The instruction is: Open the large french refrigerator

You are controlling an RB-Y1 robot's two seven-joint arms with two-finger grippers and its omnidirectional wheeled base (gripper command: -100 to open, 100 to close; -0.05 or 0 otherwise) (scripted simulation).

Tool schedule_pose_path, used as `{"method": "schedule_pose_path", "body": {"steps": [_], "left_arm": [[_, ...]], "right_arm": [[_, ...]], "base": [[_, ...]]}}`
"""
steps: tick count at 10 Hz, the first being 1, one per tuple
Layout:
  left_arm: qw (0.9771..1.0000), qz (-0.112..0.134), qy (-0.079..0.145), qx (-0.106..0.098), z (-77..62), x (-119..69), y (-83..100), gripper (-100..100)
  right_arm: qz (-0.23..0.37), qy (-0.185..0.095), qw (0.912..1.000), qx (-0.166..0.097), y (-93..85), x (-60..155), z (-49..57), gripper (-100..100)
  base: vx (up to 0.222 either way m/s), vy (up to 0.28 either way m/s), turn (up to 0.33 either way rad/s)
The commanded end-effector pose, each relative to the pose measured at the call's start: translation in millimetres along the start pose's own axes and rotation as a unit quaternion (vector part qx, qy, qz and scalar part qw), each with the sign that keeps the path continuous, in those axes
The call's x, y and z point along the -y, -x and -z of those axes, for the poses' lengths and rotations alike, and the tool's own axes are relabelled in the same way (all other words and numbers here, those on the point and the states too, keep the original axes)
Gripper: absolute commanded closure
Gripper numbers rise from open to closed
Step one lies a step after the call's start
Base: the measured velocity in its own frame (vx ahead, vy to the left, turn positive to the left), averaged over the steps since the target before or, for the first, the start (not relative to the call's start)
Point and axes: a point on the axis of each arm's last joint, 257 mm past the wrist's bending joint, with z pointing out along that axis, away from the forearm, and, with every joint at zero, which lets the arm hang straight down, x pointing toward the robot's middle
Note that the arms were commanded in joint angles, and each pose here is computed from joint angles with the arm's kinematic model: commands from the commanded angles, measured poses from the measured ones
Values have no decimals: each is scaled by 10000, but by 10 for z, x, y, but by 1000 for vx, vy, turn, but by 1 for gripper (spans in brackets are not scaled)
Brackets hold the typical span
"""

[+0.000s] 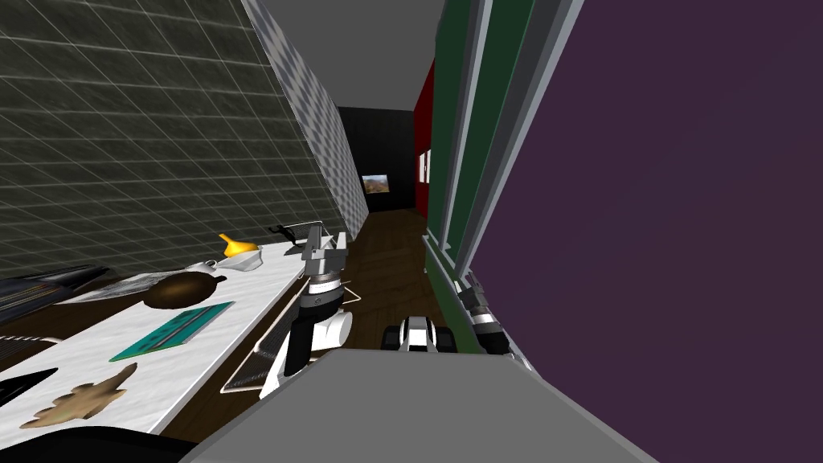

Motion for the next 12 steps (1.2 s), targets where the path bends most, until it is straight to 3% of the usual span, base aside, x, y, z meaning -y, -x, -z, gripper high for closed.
{"method": "schedule_pose_path", "body": {"steps": [1, 7, 12], "left_arm": [[10000, 0, 0, 0, 0, 0, 0, 0], [10000, 0, 0, 0, 0, 0, 0, 0], [10000, 0, 0, 0, 0, 0, 0, 0]], "right_arm": [[-8, -7, 10000, -1, 18, -10, -9, -100], [-8, -7, 10000, -1, 18, -10, -9, -100], [428, 321, 9982, 275, -99, -15, 80, -100]], "base": [[4, 5, -12], [-2, -2, 6], [-1, 1, 2]]}}
